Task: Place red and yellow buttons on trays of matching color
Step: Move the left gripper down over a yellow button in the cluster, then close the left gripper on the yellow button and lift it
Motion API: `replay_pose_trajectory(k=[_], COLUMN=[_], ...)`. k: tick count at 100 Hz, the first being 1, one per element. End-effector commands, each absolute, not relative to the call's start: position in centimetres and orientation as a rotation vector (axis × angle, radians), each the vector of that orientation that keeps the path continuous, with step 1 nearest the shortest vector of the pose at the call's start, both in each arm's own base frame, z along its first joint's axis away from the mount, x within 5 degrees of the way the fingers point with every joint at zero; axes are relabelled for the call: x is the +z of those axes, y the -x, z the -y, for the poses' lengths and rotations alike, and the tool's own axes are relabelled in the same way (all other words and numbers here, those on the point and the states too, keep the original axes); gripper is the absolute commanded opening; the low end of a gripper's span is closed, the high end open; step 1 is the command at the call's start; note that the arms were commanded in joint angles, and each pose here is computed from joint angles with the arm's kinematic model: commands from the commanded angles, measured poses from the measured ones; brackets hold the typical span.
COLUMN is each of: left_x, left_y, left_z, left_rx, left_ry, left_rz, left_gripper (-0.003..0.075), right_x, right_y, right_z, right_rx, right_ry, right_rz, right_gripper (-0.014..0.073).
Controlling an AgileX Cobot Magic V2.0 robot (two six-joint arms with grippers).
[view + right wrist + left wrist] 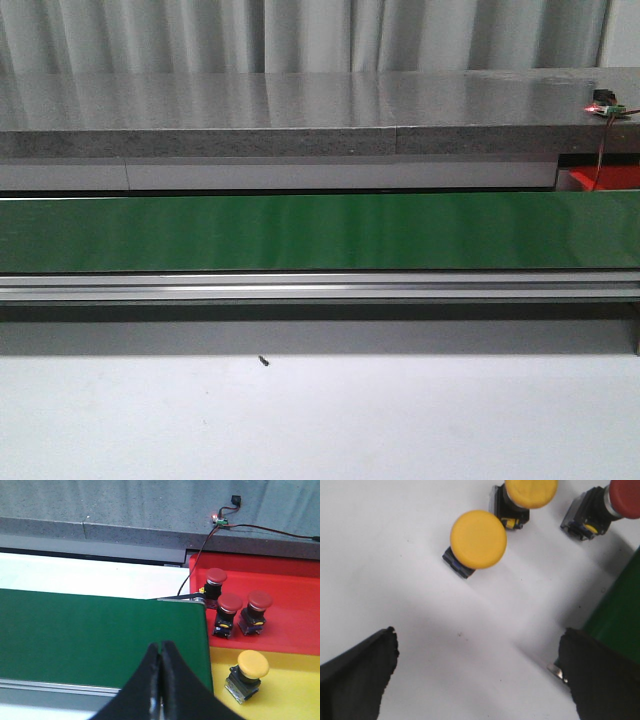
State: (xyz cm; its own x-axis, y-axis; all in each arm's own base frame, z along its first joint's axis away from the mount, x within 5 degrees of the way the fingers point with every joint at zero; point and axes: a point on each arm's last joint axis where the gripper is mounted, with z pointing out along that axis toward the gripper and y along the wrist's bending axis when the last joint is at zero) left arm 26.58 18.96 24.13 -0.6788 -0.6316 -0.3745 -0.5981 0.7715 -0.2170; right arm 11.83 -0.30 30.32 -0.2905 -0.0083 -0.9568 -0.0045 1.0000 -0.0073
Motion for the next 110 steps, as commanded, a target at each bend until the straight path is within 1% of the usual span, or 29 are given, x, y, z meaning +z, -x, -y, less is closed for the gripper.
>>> replay_pose_trajectory(k=[1, 14, 36, 70, 75, 80, 99, 110], left_x=[26.0, 25.6, 23.7, 20.9, 20.7, 20.5, 20.6, 20.7], left_y=[-27.8, -29.2, -31.3, -32.7, -32.8, -32.8, -33.0, -33.0], left_z=[-19.9, -21.1, -22.7, -23.6, -23.7, -23.8, -24.0, -24.0], left_rx=[-0.08, -0.077, -0.096, -0.127, -0.126, -0.123, -0.105, -0.097], left_ry=[0.904, 0.903, 0.917, 0.948, 0.947, 0.949, 0.94, 0.905], left_rz=[-2.461, -2.457, -2.488, -2.524, -2.525, -2.523, -2.503, -2.513], left_gripper=[0.0619, 0.0619, 0.0619, 0.0612, 0.0585, 0.0542, 0.0323, 0.0251], right_x=[31.8, 31.8, 31.8, 31.8, 31.8, 31.8, 31.8, 31.8], right_y=[-12.0, -12.0, -12.0, -12.0, -12.0, -12.0, -12.0, -12.0], right_z=[0.5, 0.5, 0.5, 0.5, 0.5, 0.5, 0.5, 0.5], right_rx=[-0.026, -0.026, -0.026, -0.025, -0.025, -0.025, -0.025, -0.025], right_ry=[-0.005, -0.005, -0.005, -0.004, -0.004, -0.004, -0.004, -0.004], right_rz=[-1.769, -1.769, -1.769, -1.77, -1.77, -1.77, -1.77, -1.77], right_gripper=[-0.0121, -0.0121, -0.0121, -0.0121, -0.0121, -0.0121, -0.0121, -0.0121])
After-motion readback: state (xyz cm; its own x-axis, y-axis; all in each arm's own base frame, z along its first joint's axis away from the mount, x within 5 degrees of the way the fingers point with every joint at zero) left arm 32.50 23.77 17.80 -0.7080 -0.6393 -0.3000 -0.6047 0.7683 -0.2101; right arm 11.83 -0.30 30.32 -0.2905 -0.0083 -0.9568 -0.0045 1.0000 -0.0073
